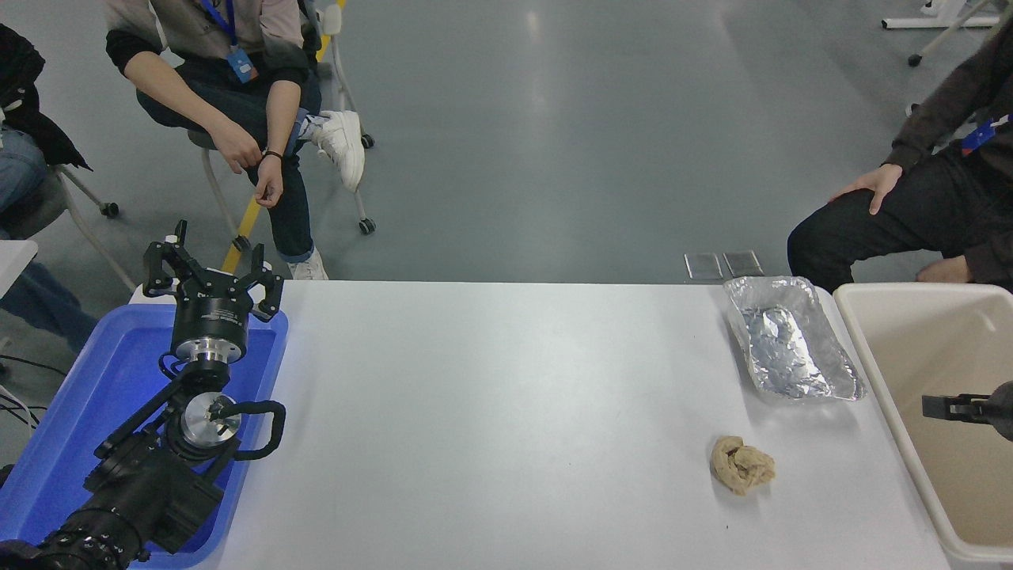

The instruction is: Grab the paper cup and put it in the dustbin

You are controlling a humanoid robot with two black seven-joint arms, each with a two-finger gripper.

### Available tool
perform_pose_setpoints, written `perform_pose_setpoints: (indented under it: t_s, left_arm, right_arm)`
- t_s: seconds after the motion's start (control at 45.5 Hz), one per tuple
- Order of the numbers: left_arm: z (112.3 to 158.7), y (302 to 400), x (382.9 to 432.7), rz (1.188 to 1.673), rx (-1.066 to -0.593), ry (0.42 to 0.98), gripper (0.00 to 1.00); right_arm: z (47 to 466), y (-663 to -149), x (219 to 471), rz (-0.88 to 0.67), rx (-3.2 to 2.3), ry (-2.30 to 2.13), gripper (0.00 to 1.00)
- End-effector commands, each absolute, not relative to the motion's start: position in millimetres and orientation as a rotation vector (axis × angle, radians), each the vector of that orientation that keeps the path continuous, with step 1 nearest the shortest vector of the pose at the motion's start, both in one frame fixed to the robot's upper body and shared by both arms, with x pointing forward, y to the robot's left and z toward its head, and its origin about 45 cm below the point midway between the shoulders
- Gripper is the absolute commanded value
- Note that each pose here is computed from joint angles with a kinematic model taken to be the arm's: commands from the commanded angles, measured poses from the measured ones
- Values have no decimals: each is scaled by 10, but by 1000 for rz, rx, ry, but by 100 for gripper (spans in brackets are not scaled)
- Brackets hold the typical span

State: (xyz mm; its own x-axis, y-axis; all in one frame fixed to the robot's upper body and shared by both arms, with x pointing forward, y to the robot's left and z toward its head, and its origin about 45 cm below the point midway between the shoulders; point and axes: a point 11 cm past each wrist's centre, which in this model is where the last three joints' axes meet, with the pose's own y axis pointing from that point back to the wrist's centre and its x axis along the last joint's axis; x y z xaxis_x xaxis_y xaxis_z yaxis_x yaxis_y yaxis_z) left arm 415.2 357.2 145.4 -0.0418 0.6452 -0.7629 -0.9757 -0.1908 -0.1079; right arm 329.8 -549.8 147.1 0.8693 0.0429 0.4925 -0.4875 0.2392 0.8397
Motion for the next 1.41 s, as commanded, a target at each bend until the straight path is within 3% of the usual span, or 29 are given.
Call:
perform_pose_setpoints:
  t_s: [0.0, 0.286, 0.484, 0.967, 1.143, 1.385]
  left_arm:
    - [1451, 3569, 4151, 1589, -828, 537, 99]
    - [1451, 3570, 4151, 1589, -830, 538, 99]
    - [1451, 3569, 4151, 1589, -828, 537, 99]
    - [1452, 3572, 4151, 1590, -831, 538, 99]
    - [1452, 3572, 4151, 1590, -831, 538, 99]
    - [1447, 3575, 4146, 1592, -831, 538, 99]
  right_arm:
    - [2051, -5162, 3386, 405, 1374, -310, 100]
    - [2840, -4278, 3646, 312, 1550, -235, 100]
    - [3124, -3732, 3851, 375, 1560, -123, 100]
    - [3793, -2032, 3734, 360, 1784, 56, 100]
    - [3937, -1951, 3650, 365, 1726, 59, 100]
    - [4117, -2289, 3267, 287, 1614, 49, 100]
